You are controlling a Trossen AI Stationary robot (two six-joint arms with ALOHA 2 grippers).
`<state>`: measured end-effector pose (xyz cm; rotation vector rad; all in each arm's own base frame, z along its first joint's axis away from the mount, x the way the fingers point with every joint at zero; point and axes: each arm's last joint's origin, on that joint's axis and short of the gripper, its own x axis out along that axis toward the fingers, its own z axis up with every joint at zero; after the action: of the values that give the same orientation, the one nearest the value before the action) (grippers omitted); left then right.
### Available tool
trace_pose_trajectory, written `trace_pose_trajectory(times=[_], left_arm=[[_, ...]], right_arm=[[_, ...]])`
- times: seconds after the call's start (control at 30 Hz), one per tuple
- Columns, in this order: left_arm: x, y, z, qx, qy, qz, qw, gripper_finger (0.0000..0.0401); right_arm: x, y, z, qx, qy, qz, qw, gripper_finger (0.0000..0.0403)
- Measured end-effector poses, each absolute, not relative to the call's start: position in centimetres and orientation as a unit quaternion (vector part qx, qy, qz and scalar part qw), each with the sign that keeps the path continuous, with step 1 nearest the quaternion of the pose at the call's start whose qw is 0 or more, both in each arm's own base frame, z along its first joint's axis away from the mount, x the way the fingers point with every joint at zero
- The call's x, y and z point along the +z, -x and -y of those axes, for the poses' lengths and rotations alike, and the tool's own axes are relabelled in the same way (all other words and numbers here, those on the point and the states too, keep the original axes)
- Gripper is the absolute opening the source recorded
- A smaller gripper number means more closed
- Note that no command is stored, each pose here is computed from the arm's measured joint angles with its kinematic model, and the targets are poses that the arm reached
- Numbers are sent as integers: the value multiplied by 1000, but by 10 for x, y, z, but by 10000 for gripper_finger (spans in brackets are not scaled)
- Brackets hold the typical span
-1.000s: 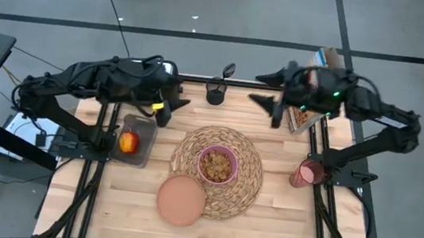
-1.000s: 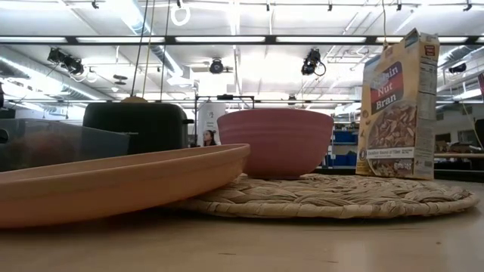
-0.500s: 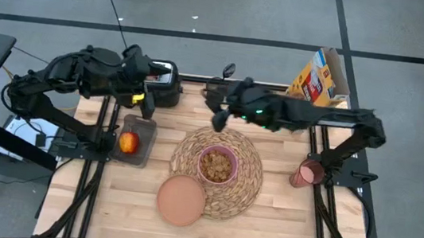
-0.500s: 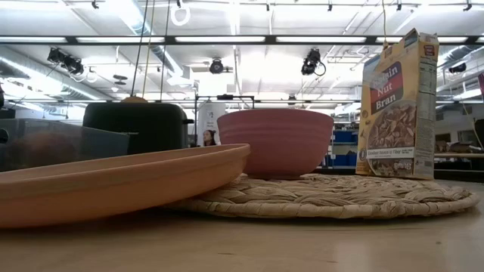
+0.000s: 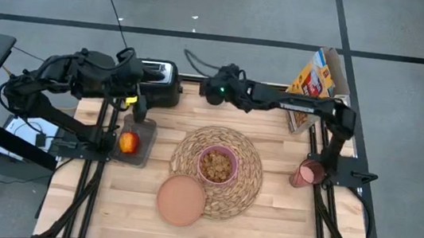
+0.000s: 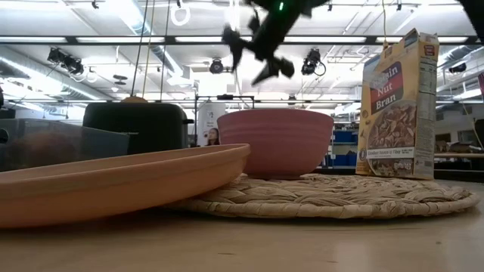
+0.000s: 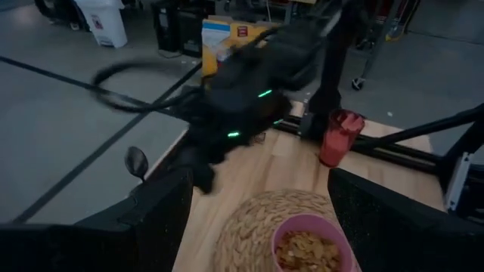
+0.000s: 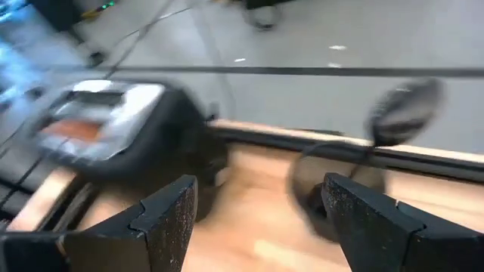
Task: Arrange a breakfast setting
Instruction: Put the black spoon to the right of the pink bowl
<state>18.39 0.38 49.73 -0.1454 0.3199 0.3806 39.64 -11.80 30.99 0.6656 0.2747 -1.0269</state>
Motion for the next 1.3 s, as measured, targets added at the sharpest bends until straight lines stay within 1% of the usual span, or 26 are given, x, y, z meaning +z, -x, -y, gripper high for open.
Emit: trace_pose_trajectory(times=[0.2, 0.37, 0.43, 0.67, 0.87, 1.07, 1.17, 1.3], left_arm=[[497, -184, -1, 183, 83, -160, 966, 314], [495, -183, 0, 181, 82, -167, 966, 314], [495, -183, 0, 181, 81, -167, 966, 314], [496, -183, -1, 193, 64, -166, 965, 314], [496, -183, -2, 209, 47, -166, 963, 314], [496, -183, -2, 209, 42, -166, 963, 314], [496, -183, -2, 209, 42, -166, 963, 314], [496, -183, -2, 209, 42, -166, 963, 314]], right_arm=[[279, -388, 170, -546, -368, -128, 742, 287], [257, -378, 204, -550, -415, -163, 706, 287], [251, -375, 215, -552, -422, -167, 699, 287], [255, -367, 243, -534, -448, -127, 706, 286], [246, -353, 258, -540, -468, -135, 686, 283], [227, -349, 268, -464, -500, -127, 720, 274], [223, -348, 267, -440, -506, -131, 730, 264], [225, -351, 268, -427, -486, -128, 751, 241]])
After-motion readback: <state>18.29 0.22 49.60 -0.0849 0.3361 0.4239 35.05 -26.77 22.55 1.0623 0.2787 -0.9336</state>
